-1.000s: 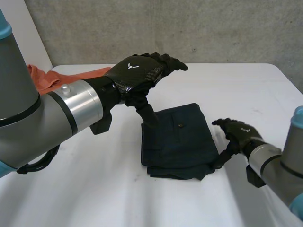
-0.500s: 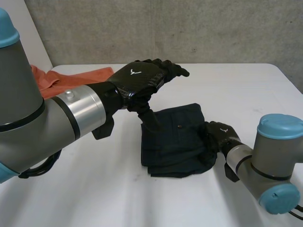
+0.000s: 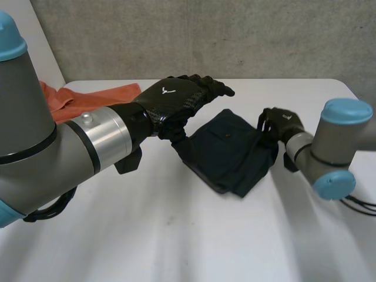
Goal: Fold the laundry.
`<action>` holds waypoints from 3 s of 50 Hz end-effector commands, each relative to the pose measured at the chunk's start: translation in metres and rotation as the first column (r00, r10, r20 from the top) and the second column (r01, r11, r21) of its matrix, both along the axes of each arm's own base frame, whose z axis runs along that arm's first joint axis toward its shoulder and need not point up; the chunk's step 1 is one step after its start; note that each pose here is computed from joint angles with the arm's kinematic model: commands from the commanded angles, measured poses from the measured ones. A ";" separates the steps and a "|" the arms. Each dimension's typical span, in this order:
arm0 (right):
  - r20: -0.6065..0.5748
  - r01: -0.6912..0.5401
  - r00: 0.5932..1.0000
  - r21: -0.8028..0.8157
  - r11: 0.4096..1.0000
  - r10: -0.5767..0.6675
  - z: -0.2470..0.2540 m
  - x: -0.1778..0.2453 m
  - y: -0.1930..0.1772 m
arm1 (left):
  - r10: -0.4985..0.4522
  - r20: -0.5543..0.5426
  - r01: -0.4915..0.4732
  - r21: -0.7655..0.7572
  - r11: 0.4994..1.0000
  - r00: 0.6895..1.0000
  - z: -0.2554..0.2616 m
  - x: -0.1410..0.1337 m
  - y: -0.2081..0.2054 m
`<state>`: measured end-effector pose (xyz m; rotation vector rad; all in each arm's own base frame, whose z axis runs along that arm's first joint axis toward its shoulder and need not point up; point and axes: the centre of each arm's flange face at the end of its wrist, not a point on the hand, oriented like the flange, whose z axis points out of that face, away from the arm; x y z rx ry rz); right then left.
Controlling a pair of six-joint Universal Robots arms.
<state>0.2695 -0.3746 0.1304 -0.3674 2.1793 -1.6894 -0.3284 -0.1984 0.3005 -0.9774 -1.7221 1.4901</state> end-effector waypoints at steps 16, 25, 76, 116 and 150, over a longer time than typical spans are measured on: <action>0.060 0.434 0.900 -0.219 0.874 -0.432 0.035 -0.146 -0.164 | -0.003 0.005 0.003 0.009 1.000 1.000 -0.007 -0.004 -0.003; 0.075 0.550 0.831 -0.262 0.793 -0.552 0.019 -0.197 -0.180 | -0.003 0.007 0.003 0.028 1.000 1.000 -0.012 -0.005 -0.004; -0.455 0.137 0.869 -0.154 0.978 -0.194 0.002 -0.193 -0.139 | 0.001 -0.006 0.000 0.073 0.997 1.000 -0.020 -0.008 -0.007; 0.016 0.293 0.955 -0.176 0.940 -0.295 -0.010 -0.245 -0.182 | -0.001 0.019 -0.001 0.109 0.994 1.000 -0.040 -0.013 -0.014; -0.182 0.356 0.906 -0.164 0.920 -0.383 0.001 -0.259 -0.172 | -0.001 0.019 -0.001 0.109 0.994 1.000 -0.041 -0.013 -0.014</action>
